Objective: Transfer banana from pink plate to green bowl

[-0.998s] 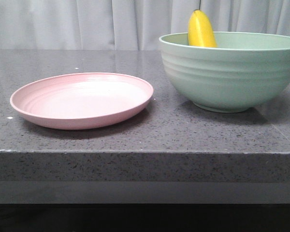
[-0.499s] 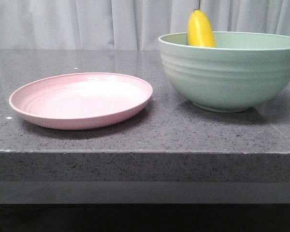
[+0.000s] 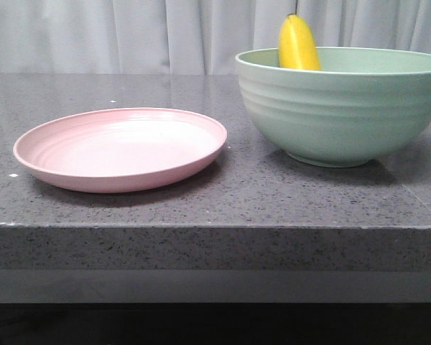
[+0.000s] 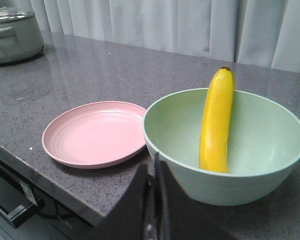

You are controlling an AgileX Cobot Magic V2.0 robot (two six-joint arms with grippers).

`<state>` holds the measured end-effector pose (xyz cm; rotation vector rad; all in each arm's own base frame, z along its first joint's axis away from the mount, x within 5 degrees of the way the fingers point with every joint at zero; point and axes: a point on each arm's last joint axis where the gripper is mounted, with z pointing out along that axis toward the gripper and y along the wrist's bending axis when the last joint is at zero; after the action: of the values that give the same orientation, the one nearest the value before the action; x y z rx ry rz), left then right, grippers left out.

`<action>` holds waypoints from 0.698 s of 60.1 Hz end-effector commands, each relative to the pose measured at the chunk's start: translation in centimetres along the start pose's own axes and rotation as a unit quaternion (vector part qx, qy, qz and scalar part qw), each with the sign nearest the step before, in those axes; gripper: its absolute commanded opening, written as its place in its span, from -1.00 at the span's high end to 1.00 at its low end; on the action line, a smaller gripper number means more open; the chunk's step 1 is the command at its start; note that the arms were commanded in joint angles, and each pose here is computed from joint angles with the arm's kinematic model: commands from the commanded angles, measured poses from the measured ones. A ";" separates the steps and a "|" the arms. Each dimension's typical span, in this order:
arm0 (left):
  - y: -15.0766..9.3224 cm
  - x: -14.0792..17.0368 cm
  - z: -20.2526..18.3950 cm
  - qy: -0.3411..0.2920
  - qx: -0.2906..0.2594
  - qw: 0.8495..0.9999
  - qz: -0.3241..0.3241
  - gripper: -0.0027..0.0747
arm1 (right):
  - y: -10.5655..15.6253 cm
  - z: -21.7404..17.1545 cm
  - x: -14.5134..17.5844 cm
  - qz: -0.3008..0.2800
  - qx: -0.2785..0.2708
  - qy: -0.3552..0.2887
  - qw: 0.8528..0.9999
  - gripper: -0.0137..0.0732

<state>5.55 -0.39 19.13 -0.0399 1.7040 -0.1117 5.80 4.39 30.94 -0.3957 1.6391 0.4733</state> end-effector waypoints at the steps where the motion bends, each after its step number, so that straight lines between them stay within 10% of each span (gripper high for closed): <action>1: 0.0 -0.8 -0.2 -0.052 -0.001 0.999 -0.009 0.98 | -0.1 -0.1 -1.1 0.009 0.009 -0.028 1.000 0.82; 42: 0.0 -0.8 -0.2 -0.052 -0.001 0.999 -0.009 0.98 | -3.7 -1.0 3.7 0.037 0.203 -0.118 0.971 0.82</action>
<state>5.55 -0.39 19.14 -0.0403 1.7024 -0.1119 6.60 1.35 26.55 -0.0310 1.6186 0.2559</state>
